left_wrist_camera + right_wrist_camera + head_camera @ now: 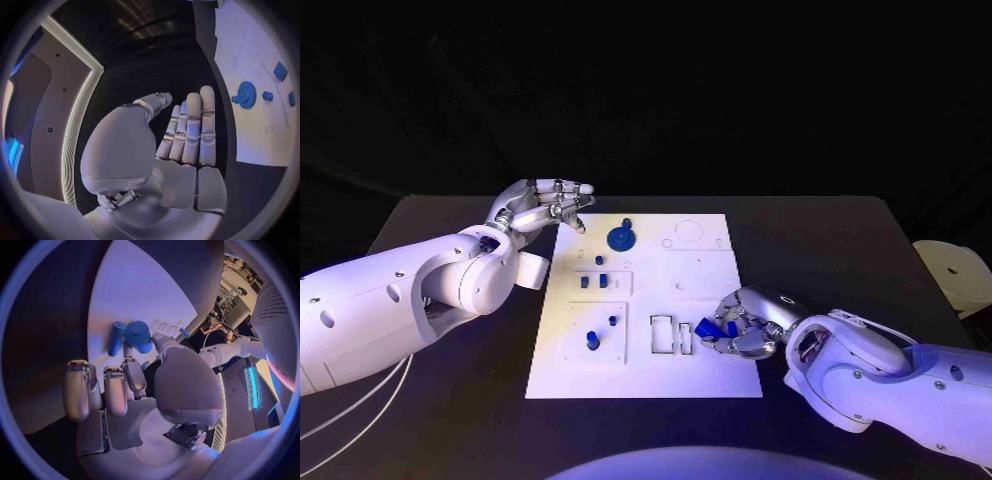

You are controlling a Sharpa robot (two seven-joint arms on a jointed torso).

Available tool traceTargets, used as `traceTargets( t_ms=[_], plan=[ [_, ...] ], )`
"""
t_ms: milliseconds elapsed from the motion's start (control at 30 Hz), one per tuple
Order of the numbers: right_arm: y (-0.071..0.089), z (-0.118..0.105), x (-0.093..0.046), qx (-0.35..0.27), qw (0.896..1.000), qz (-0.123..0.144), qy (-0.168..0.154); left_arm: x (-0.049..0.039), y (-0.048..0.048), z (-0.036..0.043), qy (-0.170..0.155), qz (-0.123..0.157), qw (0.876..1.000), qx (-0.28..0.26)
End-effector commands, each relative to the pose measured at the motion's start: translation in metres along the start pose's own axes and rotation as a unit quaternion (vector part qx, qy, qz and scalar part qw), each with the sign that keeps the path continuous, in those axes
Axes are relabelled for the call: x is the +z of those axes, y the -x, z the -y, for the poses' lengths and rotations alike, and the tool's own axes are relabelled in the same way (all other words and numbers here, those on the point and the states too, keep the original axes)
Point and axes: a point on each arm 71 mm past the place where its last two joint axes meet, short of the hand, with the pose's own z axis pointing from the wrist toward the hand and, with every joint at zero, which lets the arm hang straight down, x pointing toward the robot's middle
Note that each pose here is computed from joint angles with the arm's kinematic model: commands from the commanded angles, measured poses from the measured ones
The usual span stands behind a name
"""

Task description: Assemble the parts on the task board

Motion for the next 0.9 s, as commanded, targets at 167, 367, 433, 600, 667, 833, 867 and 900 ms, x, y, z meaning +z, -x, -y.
traceTargets(
  t_ms=[167, 367, 433, 600, 667, 833, 867, 900],
  plan=[
    [-0.01, 0.0, 0.001, -0.011, 1.0, -0.019, -0.006, -0.0005, -0.002, 0.0008, 0.0, -0.008, 1.0, -0.006],
    [-0.01, -0.001, 0.0, -0.002, 1.0, -0.004, -0.005, -0.0008, -0.0018, 0.0008, 0.0, -0.008, 1.0, -0.006],
    [-0.008, -0.001, 0.0, 0.003, 1.0, 0.006, -0.003, -0.0008, -0.0017, 0.0008, 0.001, -0.008, 1.0, -0.006],
    [-0.004, -0.004, -0.003, 0.019, 0.999, 0.032, 0.008, -0.0008, -0.0015, 0.0007, 0.001, -0.007, 1.0, -0.006],
    [-0.002, -0.007, -0.005, 0.027, 0.999, 0.039, 0.013, -0.0006, -0.0015, 0.0006, 0.001, -0.007, 1.0, -0.005],
    [0.006, -0.017, -0.008, 0.046, 0.997, 0.054, 0.029, -0.0002, -0.0018, 0.0003, 0.002, -0.007, 1.0, -0.006],
    [0.007, -0.019, -0.008, 0.048, 0.997, 0.055, 0.032, -0.0001, -0.0019, 0.0003, 0.002, -0.007, 1.0, -0.006],
    [0.008, -0.02, -0.008, 0.051, 0.997, 0.057, 0.034, -0.0001, -0.002, 0.0003, 0.001, -0.008, 1.0, -0.006]
  ],
)
